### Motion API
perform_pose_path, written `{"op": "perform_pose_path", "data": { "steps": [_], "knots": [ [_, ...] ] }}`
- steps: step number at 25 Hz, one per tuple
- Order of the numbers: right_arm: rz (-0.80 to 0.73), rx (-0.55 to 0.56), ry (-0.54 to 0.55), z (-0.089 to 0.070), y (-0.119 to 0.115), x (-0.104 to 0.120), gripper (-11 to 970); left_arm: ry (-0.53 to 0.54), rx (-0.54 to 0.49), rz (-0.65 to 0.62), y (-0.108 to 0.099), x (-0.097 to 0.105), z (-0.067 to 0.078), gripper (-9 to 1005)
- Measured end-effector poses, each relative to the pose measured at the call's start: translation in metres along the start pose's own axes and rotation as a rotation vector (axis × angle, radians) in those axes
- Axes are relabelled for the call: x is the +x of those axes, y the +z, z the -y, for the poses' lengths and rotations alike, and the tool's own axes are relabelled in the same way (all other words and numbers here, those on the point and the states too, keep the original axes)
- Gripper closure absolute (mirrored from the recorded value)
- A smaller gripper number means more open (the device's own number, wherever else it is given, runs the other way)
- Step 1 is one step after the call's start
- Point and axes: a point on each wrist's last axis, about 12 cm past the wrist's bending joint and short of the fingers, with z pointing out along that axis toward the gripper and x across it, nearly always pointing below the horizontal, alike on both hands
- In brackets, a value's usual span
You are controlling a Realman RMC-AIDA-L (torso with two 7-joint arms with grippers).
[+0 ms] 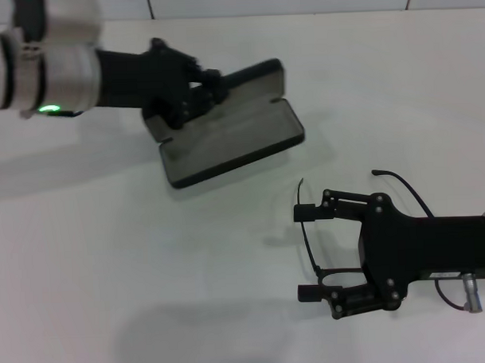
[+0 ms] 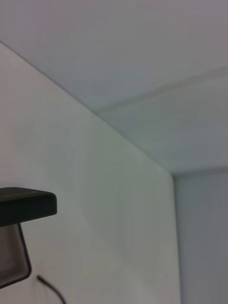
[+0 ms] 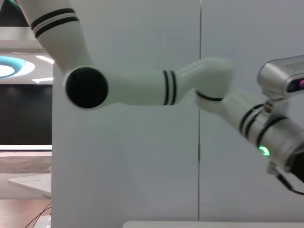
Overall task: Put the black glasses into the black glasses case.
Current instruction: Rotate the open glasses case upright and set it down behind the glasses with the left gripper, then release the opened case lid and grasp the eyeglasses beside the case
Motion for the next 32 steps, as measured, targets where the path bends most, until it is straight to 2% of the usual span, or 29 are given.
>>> {"op": "perform_pose_path", "data": {
  "steps": [3, 6, 14, 22, 28, 31, 32],
  "knots": [
    [0.001, 0.003, 0.0, -0.003, 0.002, 0.003, 119, 0.104, 0.067, 0.009, 0.021, -0.008, -0.001, 767],
    [0.003, 0.012, -0.009, -0.008, 0.003, 0.007, 118, 0.149, 0.118, 0.024, 0.039, -0.013, 0.001, 758],
    [0.01, 0.032, -0.007, -0.015, 0.003, 0.011, 119, 0.194, 0.086, -0.008, 0.07, -0.014, -0.001, 732],
    [0.014, 0.033, -0.006, -0.016, 0.005, 0.012, 119, 0.216, 0.115, -0.022, 0.075, -0.01, 0.006, 707],
    [0.012, 0.038, -0.006, -0.015, 0.003, 0.012, 118, 0.152, 0.133, 0.036, 0.071, -0.017, 0.009, 688],
    [0.019, 0.06, -0.005, -0.012, 0.002, 0.011, 118, 0.067, 0.177, 0.081, 0.064, -0.023, 0.01, 679],
    [0.028, 0.082, -0.005, -0.011, 0.001, 0.01, 118, 0.029, 0.186, 0.115, 0.061, -0.025, 0.01, 636]
  ]
}}
